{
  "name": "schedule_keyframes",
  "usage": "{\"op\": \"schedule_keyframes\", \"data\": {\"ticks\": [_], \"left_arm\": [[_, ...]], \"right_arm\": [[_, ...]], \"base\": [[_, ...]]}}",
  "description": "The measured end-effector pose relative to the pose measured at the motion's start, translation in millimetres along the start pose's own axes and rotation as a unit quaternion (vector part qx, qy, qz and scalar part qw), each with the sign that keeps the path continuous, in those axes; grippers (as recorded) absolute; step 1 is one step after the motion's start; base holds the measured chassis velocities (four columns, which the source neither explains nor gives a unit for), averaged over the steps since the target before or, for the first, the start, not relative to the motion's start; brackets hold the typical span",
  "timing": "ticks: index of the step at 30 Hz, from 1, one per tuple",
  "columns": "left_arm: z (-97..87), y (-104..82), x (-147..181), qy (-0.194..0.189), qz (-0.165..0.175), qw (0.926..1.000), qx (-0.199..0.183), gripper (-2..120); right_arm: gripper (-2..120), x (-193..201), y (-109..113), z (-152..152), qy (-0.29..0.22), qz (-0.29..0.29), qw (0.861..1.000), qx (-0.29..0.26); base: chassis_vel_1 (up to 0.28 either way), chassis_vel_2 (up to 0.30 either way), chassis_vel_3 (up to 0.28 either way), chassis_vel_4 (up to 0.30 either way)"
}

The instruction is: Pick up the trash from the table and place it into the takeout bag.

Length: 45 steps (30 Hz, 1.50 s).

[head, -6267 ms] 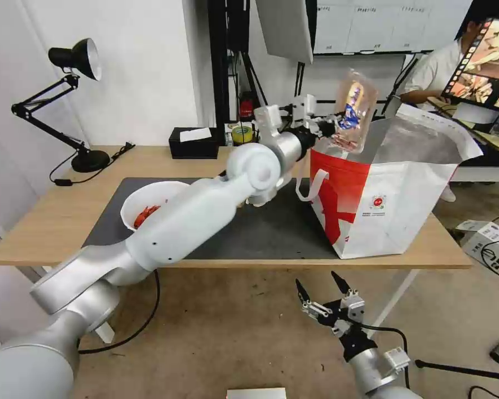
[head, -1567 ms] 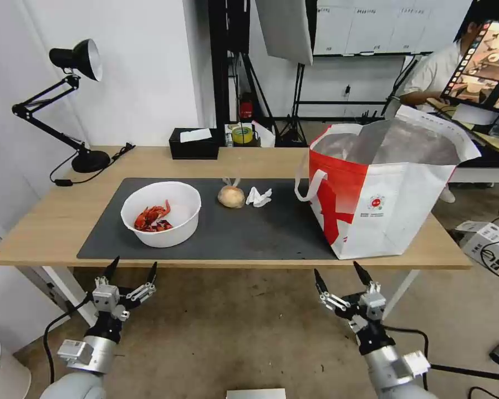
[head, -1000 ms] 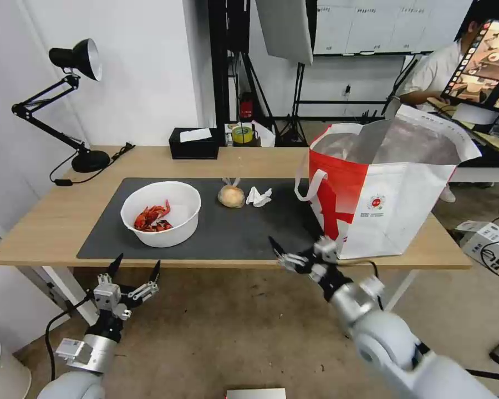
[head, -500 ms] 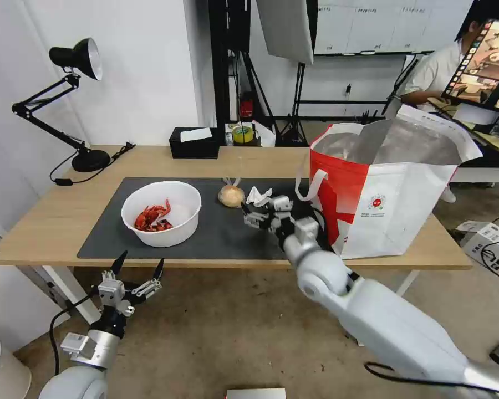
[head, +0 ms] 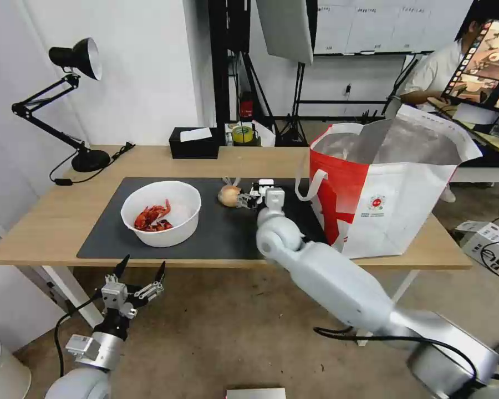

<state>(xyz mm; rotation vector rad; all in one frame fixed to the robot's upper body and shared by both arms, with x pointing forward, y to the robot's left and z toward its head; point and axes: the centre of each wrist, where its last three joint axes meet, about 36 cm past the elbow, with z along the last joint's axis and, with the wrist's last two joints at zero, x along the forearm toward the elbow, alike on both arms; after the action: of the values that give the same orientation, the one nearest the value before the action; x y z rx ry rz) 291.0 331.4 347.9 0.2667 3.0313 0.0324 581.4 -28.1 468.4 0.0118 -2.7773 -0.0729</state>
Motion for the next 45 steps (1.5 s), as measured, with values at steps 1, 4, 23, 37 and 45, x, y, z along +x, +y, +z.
{"op": "schedule_keyframes", "data": {"ticks": [1,4,23,37,45], "left_arm": [[0.0,0.0,0.0,0.000,0.000,1.0000,0.000,100],[1.3,1.0,-1.3,0.001,0.001,1.0000,0.000,100],[0.2,-0.9,-5.3,-0.002,0.007,1.0000,0.004,100],[0.6,-2.3,-5.9,-0.001,0.009,0.9999,0.005,100],[0.7,-4.5,-6.5,-0.001,0.012,0.9999,0.007,100]], "right_arm": [[100,0.0,0.0,0.0,0.000,0.000,1.000,0.000],[100,-15.1,7.8,-2.1,0.011,0.020,1.000,0.002],[100,-34.5,18.1,-6.0,0.040,0.023,0.999,0.015],[100,-37.6,25.7,-18.2,0.056,0.025,0.998,0.025],[100,-41.2,34.0,-22.4,0.067,0.037,0.997,0.030]], "base": [[0.000,0.000,0.000,0.000],[0.000,0.000,0.000,0.000],[0.000,0.000,0.000,0.000],[0.000,0.000,0.000,0.000],[0.000,0.000,0.000,0.000]]}}
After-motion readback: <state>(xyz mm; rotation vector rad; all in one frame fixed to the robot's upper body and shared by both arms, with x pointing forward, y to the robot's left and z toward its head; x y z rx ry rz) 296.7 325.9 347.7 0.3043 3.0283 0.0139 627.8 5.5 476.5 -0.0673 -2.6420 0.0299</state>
